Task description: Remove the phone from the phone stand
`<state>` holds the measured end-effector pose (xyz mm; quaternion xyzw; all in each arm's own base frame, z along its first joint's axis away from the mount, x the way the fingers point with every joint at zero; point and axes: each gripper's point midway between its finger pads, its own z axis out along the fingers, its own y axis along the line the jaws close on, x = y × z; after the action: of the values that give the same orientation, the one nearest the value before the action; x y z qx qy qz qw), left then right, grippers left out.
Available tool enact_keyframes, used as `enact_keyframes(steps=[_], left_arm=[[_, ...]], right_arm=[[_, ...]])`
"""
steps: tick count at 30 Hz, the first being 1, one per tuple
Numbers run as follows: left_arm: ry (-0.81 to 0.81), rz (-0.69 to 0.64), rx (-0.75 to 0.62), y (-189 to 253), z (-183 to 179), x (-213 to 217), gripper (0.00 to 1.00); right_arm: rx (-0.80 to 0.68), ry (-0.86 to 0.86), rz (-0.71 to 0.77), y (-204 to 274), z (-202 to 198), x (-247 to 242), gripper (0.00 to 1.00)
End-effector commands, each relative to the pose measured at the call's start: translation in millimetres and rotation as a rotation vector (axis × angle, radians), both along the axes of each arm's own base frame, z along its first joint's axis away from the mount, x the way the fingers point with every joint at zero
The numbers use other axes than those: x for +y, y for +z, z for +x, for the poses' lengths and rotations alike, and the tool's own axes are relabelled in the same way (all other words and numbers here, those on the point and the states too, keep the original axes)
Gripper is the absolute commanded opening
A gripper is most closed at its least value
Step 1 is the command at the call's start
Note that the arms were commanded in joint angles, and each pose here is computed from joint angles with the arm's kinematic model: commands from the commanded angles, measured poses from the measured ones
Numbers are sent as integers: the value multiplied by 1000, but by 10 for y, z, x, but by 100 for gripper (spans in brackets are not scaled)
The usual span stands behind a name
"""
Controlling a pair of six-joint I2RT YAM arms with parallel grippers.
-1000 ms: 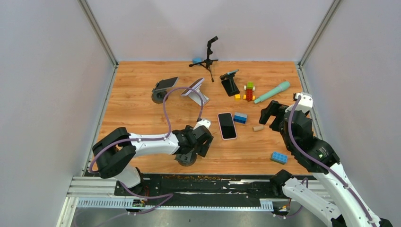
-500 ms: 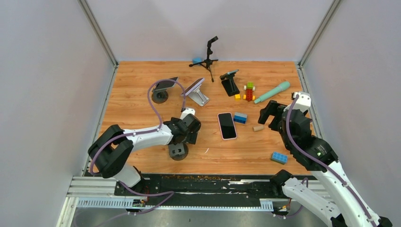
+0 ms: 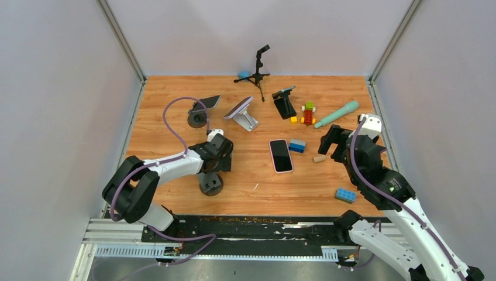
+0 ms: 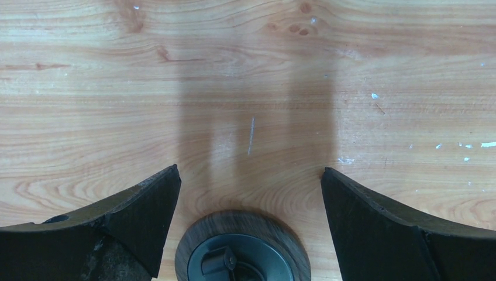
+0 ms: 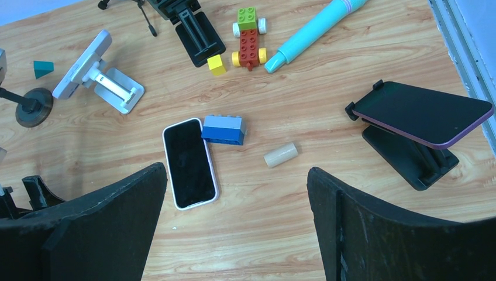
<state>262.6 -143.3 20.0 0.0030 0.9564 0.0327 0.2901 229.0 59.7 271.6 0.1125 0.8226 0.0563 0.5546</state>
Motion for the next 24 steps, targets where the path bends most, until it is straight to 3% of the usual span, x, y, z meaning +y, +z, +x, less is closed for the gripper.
enact_keyframes(steps=[1, 14, 24], left_arm=[[-63, 21, 113, -172, -228, 67, 98], [-125, -116, 43, 297, -14, -288, 100], [-116, -83, -15, 529, 130, -266, 100]], right_arm=[[-29, -1, 2, 66, 30, -2, 91], [-32, 12, 1, 89, 26, 12, 91], [-40, 17, 8, 119, 13, 14, 91]])
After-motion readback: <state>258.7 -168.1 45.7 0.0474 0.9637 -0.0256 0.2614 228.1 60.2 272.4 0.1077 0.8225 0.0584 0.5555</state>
